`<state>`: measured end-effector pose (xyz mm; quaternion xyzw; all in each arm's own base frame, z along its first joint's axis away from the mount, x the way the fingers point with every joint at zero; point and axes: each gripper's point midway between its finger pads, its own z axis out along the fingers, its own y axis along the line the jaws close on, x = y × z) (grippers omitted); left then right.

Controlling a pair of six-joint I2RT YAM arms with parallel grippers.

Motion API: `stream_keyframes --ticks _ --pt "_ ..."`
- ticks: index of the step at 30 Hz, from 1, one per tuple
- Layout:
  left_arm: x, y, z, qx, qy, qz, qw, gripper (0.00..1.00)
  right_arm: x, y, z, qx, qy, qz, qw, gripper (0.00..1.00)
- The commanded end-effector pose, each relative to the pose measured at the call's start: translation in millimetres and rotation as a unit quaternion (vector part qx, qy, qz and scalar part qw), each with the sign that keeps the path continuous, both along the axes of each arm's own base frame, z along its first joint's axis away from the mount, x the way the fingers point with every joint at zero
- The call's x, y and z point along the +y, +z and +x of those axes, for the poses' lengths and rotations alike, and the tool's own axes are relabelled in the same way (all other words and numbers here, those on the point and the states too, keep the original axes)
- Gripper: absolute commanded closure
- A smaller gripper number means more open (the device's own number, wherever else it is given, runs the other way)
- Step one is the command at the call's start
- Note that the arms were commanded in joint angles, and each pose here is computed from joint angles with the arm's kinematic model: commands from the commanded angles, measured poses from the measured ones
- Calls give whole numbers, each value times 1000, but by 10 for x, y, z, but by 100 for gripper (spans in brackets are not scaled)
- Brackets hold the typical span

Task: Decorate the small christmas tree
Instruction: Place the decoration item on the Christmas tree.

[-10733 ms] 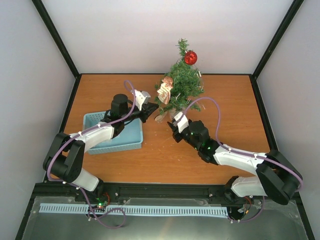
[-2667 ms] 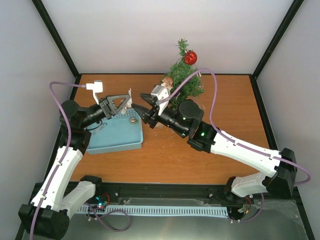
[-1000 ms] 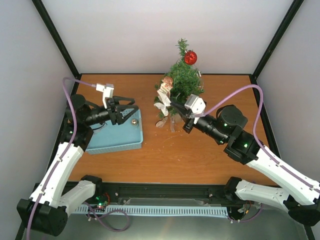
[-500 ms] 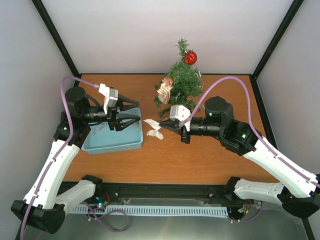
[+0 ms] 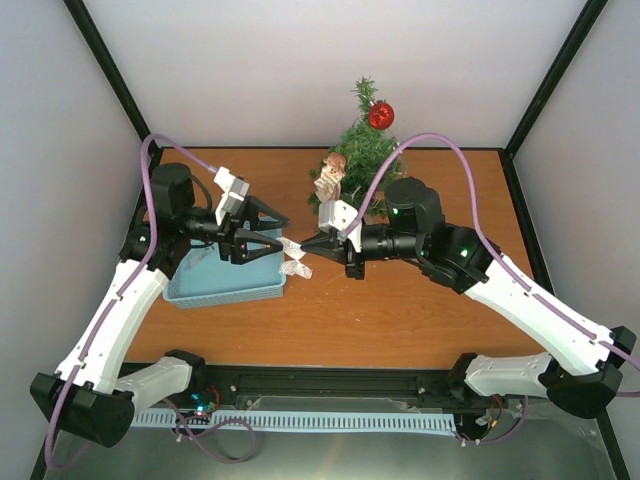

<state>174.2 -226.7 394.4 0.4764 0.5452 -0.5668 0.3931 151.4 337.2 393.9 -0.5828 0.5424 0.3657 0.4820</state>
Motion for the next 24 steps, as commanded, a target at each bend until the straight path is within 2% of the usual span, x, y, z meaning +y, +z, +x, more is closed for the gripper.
stream_keyframes --ticks 1,6,12,22,24 --pt "1 73 -146 -21 -41 -14 999 36 21 37 -20 14 10 -2 1000 97" --pt "-24 51 -140 -17 -50 -14 999 36 66 -44 27 20 8 -16 1000 97" --pt "-39 -41 -97 -11 -44 -7 999 44 99 -21 53 21 7 -14 1000 97" --pt "-74 -179 18 6 -33 5 999 69 119 -25 86 23 2 -13 1000 97" --pt "-76 -177 27 1 -29 5 1000 78 124 -33 94 23 1 -15 1000 97"
